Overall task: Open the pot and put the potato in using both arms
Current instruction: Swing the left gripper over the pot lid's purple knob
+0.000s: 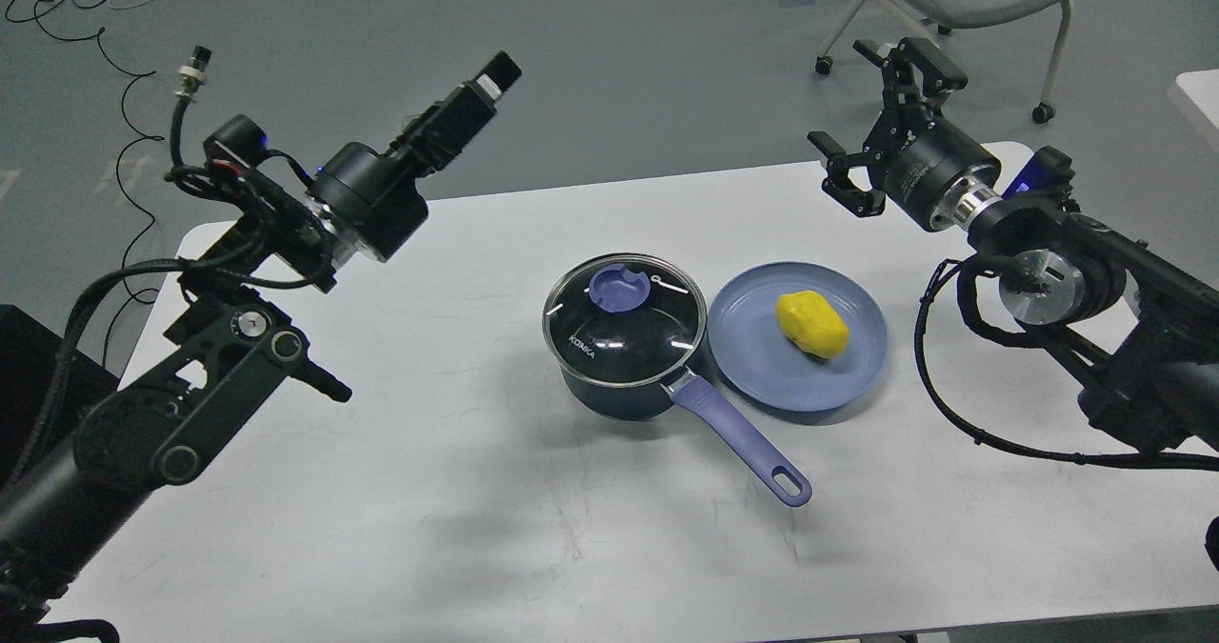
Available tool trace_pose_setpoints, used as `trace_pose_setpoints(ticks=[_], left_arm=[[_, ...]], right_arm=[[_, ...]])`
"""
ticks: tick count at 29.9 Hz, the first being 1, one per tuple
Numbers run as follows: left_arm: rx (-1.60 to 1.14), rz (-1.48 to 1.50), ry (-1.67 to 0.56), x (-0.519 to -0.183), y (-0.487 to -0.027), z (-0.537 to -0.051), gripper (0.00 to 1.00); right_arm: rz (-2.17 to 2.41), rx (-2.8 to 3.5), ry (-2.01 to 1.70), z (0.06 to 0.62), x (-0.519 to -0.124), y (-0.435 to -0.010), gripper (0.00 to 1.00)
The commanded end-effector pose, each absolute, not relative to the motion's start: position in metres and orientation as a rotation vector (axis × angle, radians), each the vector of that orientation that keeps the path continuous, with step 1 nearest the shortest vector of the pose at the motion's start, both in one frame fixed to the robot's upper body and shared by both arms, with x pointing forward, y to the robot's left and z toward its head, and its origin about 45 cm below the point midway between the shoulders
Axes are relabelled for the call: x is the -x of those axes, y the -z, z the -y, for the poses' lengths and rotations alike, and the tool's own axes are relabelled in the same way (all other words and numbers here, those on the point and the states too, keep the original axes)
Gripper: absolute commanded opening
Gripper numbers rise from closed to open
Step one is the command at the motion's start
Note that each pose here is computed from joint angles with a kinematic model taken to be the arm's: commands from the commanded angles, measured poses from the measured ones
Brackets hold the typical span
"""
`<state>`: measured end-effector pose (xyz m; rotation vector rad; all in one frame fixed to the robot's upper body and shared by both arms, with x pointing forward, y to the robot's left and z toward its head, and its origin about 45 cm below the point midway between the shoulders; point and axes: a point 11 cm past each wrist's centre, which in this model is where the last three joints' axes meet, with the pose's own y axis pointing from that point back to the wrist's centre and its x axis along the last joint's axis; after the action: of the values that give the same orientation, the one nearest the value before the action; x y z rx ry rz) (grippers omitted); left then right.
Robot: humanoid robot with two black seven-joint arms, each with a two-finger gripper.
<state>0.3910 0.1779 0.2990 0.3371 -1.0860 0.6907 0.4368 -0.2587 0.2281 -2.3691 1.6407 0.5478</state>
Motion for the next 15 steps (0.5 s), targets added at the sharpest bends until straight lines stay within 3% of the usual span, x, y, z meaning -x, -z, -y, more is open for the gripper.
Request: trace_pose_setpoints(ticks=[1, 10, 15], left_arm=[[-0.418, 1.333, -0.562, -0.382, -0.288, -0.159, 0.98], [-0.534, 1.589, -0.239, -0.379, -0.259, -0.117, 0.98], [-0.558, 1.555, -0.231, -0.383, -0.242, -0.113, 0.98]], right_arm=[[-1.658, 2.356, -0.554, 0.264, -0.436, -0.225, 1.0], [-1.685, 2.337, -0.552, 0.273, -0.436, -0.224, 1.0], [-1.685, 2.335, -0.552, 0.274, -0.436, -0.224, 1.0]])
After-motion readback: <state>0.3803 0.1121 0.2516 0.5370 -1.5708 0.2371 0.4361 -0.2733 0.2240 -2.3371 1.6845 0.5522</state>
